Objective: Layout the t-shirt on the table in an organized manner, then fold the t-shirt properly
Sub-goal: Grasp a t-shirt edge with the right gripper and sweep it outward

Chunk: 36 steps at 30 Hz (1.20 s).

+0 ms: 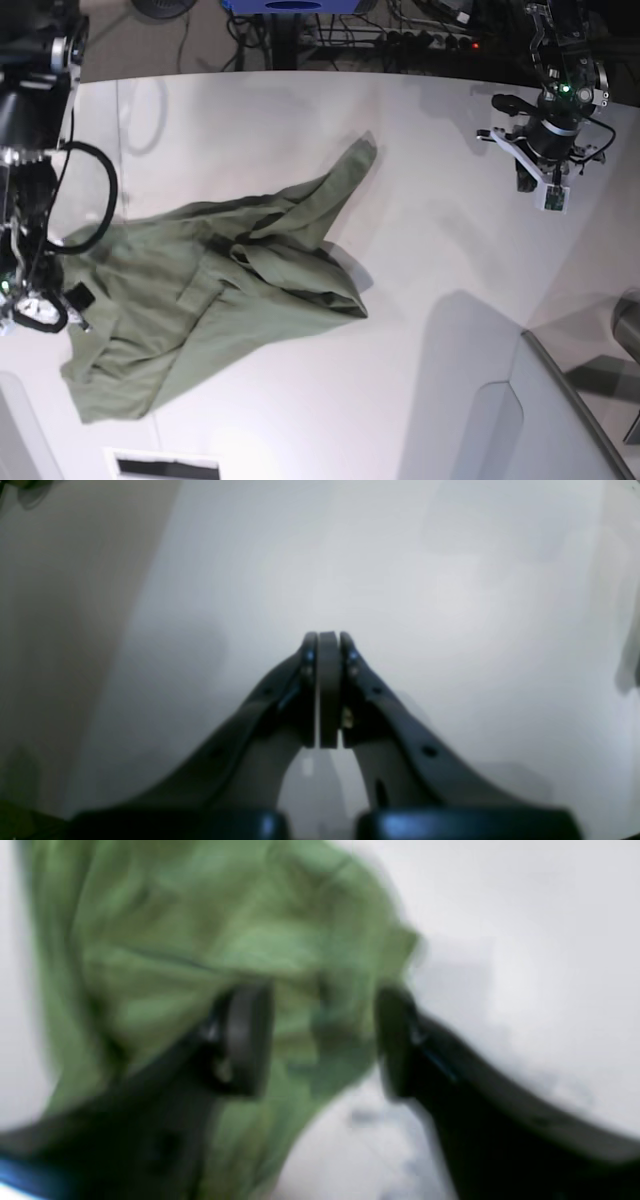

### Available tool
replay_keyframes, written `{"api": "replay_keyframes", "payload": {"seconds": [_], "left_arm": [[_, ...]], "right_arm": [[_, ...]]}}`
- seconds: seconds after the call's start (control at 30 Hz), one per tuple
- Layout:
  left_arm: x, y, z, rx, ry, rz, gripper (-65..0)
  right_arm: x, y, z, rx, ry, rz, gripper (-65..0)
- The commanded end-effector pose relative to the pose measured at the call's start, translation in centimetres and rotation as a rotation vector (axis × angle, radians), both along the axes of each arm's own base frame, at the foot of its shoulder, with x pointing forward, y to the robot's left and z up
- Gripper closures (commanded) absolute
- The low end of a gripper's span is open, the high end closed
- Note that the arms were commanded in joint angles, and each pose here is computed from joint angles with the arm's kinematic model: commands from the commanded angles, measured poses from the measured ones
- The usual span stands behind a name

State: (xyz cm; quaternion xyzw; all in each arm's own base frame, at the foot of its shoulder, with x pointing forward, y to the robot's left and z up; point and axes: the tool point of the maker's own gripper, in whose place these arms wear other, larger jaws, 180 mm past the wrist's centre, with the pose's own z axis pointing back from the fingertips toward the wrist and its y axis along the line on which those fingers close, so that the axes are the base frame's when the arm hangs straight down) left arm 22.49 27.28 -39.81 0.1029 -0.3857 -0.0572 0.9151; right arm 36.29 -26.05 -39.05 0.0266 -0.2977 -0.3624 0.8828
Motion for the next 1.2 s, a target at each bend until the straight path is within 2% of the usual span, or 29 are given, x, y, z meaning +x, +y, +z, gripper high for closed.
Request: {"api": "replay_keyframes", "payload": {"seconds": [0.0,0.1,0.17,0.2,0.3,0.4,0.5,0.83,1.07,1.13,1.17], "left_arm": [[0.6,0.3,1.0,0.011,-0.036,-0.007,0.0],[0.6,0.2,1.0,0.011,-0.036,-0.008,0.0],[0.7,0.1,1.1,0.009,-0.043,-0.009,0.0],[0.7,0.1,1.1,0.008,-0.043,-0.009,0.0],[0.9,-0.3,1.4,-0.044,-0.067,0.001,0.0],[0.9,-0.4,1.5,-0.088,-0.079,0.012,0.0],[0.8,-0.4,1.4,-0.092,-0.079,0.013,0.0],[1.2,-1.0,1.6,-0.106,-0.089,0.005,0.0],[1.2,-1.0,1.6,-0.1,-0.087,0.004,0.0],[1.1,-0.8,1.6,-0.097,-0.086,0.008,0.0],[1.1,-0.7,1.6,-0.095,-0.087,0.008,0.0]], "right_arm": [[1.3,2.2,2.6,-0.011,-0.079,0.094,-39.9],[0.8,10.4,3.3,-0.015,-0.114,0.433,-38.7],[0.3,14.8,2.5,0.012,-0.108,0.573,-38.4],[0.0,16.1,1.6,0.038,-0.089,0.597,-38.4],[-0.7,18.0,-0.8,0.101,-0.031,0.591,-38.3],[-1.2,18.4,-2.0,0.108,-0.01,0.587,-38.3],[-1.5,18.8,-3.1,0.102,0.007,0.598,-38.3],[-0.7,19.3,-3.7,0.09,-0.026,0.583,-38.3],[0.8,19.0,-4.1,0.085,-0.011,0.574,-38.1],[1.4,19.0,-3.7,0.083,-0.021,0.574,-33.0],[1.6,19.0,-3.5,0.082,-0.024,0.573,-26.0]]}}
